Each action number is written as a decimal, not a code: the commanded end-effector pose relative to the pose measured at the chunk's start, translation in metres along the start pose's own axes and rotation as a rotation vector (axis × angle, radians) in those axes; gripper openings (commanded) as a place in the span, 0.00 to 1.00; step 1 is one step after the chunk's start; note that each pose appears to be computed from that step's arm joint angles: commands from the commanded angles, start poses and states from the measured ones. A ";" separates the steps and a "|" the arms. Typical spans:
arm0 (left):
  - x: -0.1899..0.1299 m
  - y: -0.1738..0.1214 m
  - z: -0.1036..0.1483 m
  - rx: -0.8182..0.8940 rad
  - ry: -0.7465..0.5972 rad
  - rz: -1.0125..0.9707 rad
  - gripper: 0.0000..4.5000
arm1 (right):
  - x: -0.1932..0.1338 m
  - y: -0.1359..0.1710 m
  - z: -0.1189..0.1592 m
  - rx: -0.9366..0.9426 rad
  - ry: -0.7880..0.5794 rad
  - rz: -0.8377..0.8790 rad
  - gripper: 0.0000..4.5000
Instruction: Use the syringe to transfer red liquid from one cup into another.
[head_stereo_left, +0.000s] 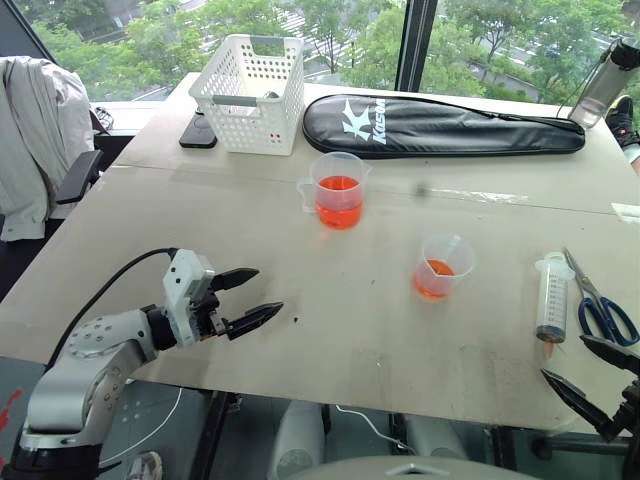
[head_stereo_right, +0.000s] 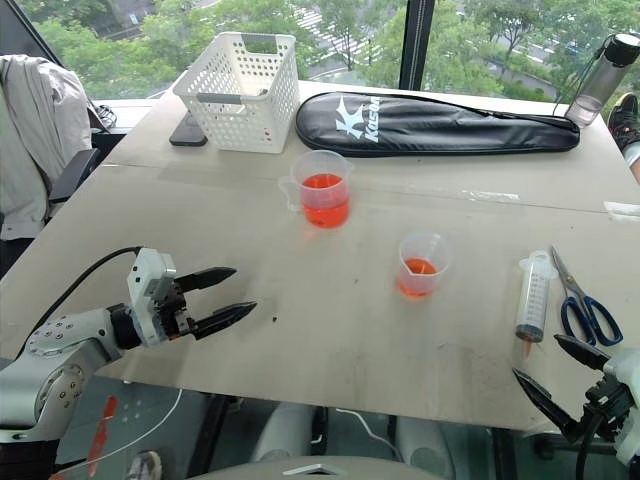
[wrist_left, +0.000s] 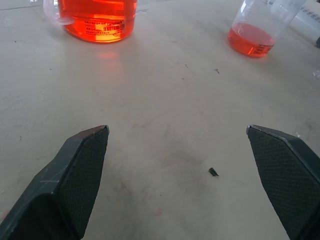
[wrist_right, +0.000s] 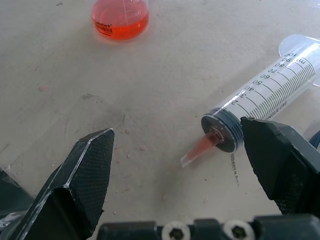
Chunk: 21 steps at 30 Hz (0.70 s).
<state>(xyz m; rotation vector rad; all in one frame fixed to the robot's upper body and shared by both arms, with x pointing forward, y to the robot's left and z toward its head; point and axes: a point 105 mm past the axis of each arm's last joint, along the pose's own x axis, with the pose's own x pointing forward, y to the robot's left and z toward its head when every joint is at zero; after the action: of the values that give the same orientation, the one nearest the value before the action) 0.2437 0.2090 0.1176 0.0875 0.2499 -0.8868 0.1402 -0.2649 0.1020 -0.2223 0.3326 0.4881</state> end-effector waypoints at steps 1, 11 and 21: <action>0.005 -0.005 0.020 0.058 -0.063 -0.021 1.00 | 0.002 0.000 0.013 -0.008 -0.040 -0.031 0.97; 0.038 -0.042 0.066 0.080 -0.203 -0.283 1.00 | 0.019 -0.018 0.055 0.008 -0.097 -0.222 0.97; 0.045 -0.084 0.087 0.321 -0.183 -0.595 1.00 | 0.043 -0.056 0.055 0.246 0.242 -0.376 0.97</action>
<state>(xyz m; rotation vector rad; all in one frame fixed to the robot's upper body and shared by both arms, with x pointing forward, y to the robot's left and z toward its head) 0.2268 0.1116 0.1862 0.1770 -0.0032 -1.4648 0.2224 -0.2681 0.1591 -0.1564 0.4419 0.1056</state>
